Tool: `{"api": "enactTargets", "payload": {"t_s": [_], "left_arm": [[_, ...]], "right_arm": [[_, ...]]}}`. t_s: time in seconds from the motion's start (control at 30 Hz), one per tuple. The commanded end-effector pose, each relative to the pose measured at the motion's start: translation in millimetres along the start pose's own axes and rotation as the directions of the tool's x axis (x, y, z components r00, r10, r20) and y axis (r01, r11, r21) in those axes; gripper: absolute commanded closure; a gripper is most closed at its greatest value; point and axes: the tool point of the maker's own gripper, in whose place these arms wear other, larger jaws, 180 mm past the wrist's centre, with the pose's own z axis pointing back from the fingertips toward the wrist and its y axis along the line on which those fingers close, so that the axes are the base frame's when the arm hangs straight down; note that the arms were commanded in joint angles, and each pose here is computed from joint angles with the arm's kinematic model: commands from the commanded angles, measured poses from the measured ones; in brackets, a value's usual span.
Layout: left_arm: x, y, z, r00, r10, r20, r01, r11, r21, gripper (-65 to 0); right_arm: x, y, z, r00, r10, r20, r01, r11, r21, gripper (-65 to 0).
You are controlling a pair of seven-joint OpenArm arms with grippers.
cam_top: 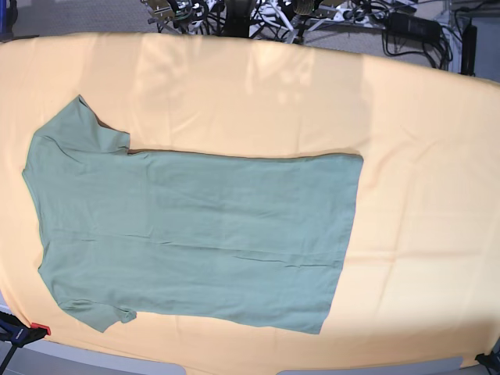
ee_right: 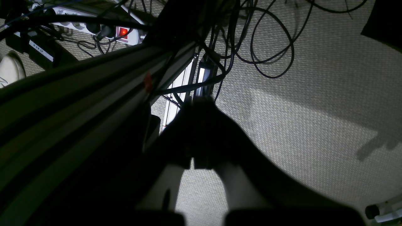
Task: Fold the T-shirt properly
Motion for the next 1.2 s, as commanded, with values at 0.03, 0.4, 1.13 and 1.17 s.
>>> {"api": "enactTargets", "payload": {"t_s": [0.03, 0.4, 1.13, 1.17], "left_arm": [[1, -6, -1, 1.0, 0.006, 0.003, -0.006, 1.0, -0.017, 0.0], [-10, -9, 0, 0.997, -0.001, -0.077, -0.001, 1.0, -0.023, 0.0], [-93, -29, 53, 0.914, -0.331, -0.235, 0.312, 0.943, -0.114, 0.0], [-99, -22, 59, 0.915, -0.323, -0.243, 0.305, 0.946, -0.111, 0.0]], "right_arm": [[0, 0, 0, 1.0, 0.0, -0.01, 0.0, 1.0, 0.0, 0.0], [-4, 8, 2, 0.997, 0.022, -0.068, -0.018, 0.998, 0.063, 0.0], [-84, 8, 65, 0.984, 0.164, -0.073, -0.144, 0.964, 0.223, 0.0], [-86, 7, 71, 0.982, 0.177, -0.061, -0.159, 0.963, 0.219, 0.0]]}}
